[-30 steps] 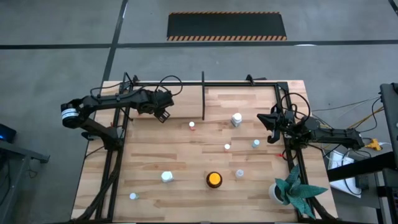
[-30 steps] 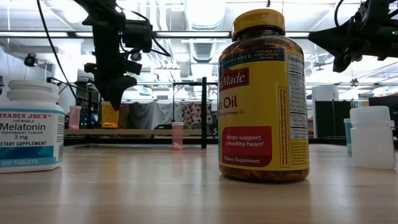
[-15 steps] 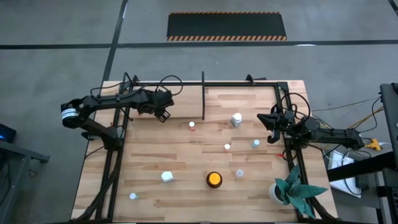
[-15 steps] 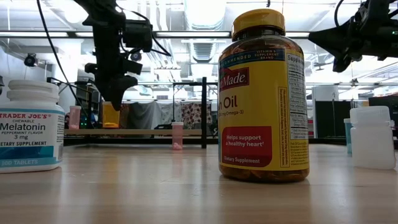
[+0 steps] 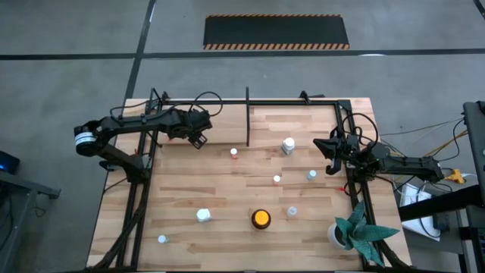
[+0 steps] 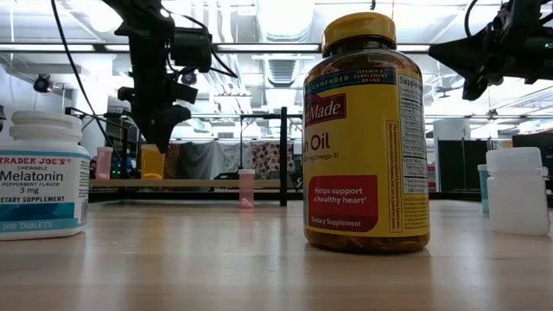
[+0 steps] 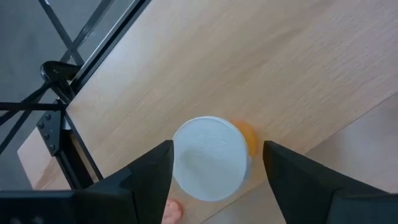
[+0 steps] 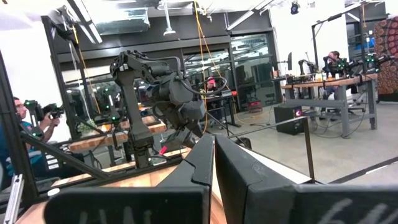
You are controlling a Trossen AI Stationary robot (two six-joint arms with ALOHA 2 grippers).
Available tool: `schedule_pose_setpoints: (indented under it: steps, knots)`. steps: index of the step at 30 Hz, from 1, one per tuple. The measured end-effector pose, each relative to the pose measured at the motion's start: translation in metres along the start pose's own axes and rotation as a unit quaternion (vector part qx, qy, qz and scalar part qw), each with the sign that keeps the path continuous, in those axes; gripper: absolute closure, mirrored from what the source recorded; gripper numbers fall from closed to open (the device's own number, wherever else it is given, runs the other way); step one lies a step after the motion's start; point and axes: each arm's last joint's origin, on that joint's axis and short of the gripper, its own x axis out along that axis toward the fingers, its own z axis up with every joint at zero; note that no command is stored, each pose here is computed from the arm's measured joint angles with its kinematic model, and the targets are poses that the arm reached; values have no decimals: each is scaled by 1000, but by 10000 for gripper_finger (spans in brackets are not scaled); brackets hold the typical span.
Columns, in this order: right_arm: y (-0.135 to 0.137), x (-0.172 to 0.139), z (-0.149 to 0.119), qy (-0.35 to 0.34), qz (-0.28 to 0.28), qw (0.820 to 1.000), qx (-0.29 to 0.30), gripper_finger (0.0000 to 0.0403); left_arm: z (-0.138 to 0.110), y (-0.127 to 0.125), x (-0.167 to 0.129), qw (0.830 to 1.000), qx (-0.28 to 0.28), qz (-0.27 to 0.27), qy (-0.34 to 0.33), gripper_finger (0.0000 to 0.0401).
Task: Pick and place medicine bottles onto shelf by color
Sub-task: Put the orange pill bottle on the shelf, then put the top pink pill bottle on the shelf
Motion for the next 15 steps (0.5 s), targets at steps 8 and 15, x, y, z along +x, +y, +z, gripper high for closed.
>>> schedule_pose_setpoints:
  steps: [8, 15]
  knots:
    - [0, 0, 0, 0, 0, 1000, -1, 394, 11, 1, -18, 999, 4, -42, -3, 171]
    - [0, 0, 0, 0, 0, 1000, -6, 394, 30, -4, -55, 983, -16, -181, -22, 171]
